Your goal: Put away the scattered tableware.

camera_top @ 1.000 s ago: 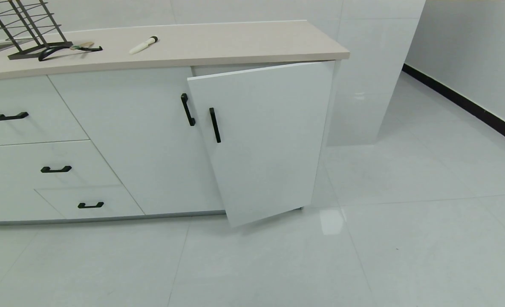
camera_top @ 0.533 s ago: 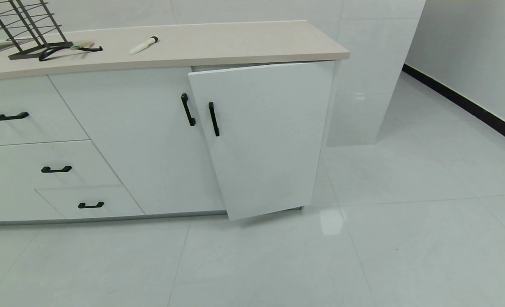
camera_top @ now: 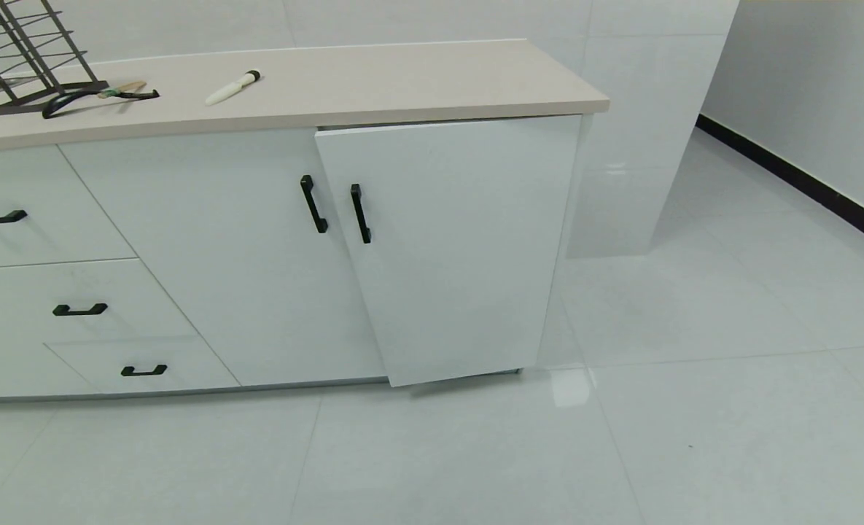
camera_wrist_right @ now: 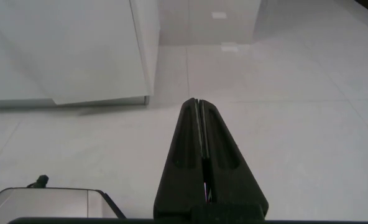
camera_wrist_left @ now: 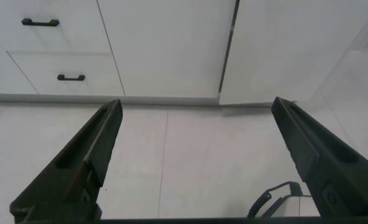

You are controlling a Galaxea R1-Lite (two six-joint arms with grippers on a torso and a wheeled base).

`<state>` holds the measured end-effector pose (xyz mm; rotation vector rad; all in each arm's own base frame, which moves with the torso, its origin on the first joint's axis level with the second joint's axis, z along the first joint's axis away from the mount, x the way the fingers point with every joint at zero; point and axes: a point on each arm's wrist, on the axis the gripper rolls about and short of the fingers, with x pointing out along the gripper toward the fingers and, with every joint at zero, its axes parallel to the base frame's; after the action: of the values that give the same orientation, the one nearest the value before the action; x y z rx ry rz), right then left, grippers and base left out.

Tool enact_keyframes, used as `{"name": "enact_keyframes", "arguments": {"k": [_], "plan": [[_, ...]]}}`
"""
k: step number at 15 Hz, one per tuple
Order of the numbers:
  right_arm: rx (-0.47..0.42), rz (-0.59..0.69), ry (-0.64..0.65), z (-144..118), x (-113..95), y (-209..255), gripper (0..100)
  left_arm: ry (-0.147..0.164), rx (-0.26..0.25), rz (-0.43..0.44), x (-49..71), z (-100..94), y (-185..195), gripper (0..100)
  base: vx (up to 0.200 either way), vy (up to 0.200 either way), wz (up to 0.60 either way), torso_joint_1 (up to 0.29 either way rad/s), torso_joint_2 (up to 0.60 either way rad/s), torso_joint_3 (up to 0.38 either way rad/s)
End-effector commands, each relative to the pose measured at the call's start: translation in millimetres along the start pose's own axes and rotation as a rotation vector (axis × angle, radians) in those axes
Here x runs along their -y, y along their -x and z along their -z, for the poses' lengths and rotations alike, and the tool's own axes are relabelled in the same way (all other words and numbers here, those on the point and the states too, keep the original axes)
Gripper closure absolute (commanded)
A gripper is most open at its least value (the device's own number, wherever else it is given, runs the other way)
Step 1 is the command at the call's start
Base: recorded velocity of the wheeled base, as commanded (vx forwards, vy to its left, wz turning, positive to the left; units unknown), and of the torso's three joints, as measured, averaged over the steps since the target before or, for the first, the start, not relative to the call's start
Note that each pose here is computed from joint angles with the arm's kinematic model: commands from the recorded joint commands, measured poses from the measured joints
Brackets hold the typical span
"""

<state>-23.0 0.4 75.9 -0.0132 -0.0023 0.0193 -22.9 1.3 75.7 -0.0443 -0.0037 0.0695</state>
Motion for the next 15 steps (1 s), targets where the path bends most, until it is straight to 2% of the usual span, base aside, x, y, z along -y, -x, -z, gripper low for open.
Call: {"name": "enact_keyframes", "arguments": {"k": [1,15], "plan": [[-0.004,-0.001,0.001,0.4,0.0,0.0,100,0.0,-0.001,-0.001,0.0,0.1,-0.1,0,0.2,0.2,0.0,0.002,0.0,0.007],[-0.004,0.001,-0.003,0.4,0.0,0.0,100,0.003,-0.001,-0.001,0.0,0.1,-0.1,0,0.0,0.2,0.0,0.004,0.0,0.002]]}}
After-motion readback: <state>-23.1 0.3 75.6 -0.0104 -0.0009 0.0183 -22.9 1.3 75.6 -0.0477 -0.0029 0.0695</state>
